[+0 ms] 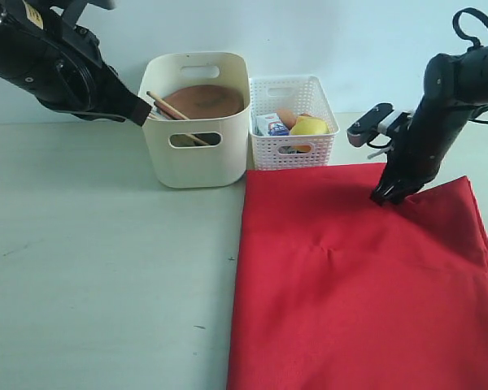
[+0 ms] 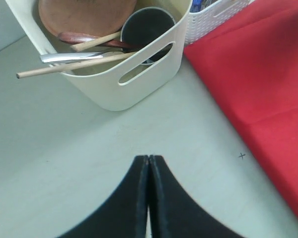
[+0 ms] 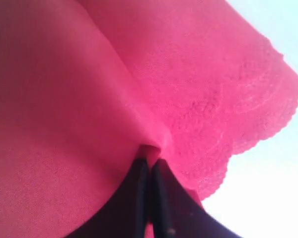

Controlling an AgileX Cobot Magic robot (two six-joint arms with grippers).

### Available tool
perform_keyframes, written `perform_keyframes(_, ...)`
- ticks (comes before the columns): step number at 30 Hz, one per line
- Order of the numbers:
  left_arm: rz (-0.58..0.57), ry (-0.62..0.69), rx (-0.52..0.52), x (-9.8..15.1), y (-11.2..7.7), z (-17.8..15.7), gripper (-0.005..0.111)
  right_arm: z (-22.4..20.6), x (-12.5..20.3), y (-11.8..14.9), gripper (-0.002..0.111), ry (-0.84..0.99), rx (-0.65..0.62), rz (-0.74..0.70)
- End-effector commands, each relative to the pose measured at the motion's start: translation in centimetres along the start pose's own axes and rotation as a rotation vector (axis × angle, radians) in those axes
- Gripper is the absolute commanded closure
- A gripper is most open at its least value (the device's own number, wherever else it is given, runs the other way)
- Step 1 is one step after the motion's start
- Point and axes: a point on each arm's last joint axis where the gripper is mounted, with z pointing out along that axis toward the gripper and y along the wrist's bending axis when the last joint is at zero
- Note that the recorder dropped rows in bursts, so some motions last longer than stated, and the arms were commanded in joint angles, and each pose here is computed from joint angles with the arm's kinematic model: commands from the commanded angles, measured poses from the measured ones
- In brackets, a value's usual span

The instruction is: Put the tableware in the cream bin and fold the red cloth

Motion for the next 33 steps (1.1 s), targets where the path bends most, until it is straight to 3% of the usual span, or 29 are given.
perform_keyframes(1, -0.008, -0.017, 0.004, -0.1, -0.1, 0.0, 0.106, -2.8, -1.6, 0.3, 0.108, -0.166, -0.033, -0.006)
perform_keyframes(8, -0.008, -0.019, 0.004, -0.1, -0.1, 0.0, 0.106, -4.7, -3.4, 0.6, 0.108, -0.338, -0.079, 0.01)
perform_keyframes(13, -0.008, -0.019, 0.004, -0.1, -0.1, 0.0, 0.106, -1.5, -3.5, 0.6, 0.103, -0.327, -0.111, 0.065)
perform_keyframes(15, -0.008, -0.019, 0.004, -0.1, -0.1, 0.0, 0.106, -1.0, -3.5, 0.2, 0.085, -0.323, -0.085, 0.148)
perform_keyframes(16, -0.008, -0.019, 0.004, -0.1, -0.1, 0.0, 0.106, -1.8, -3.5, -0.4, 0.068, -0.336, -0.03, 0.23)
perform_keyframes(19, -0.008, -0.021, 0.003, -0.1, -0.1, 0.0, 0.106, -5.7, -3.4, -1.3, 0.039, -0.359, 0.077, 0.312)
perform_keyframes(24, -0.008, -0.03, 0.002, -0.2, 0.0, 0.0, 0.106, -8.6, -1.0, -1.4, 0.037, -0.198, 0.043, 0.421)
perform_keyframes(28, -0.008, -0.028, 0.002, -0.2, 0.0, 0.0, 0.106, -7.5, 2.3, -2.4, 0.038, -0.073, -0.01, 0.559)
perform_keyframes(33, -0.006, -0.028, 0.001, -0.2, 0.0, 0.0, 0.106, -5.8, 5.6, -1.5, 0.039, -0.038, -0.094, 0.683)
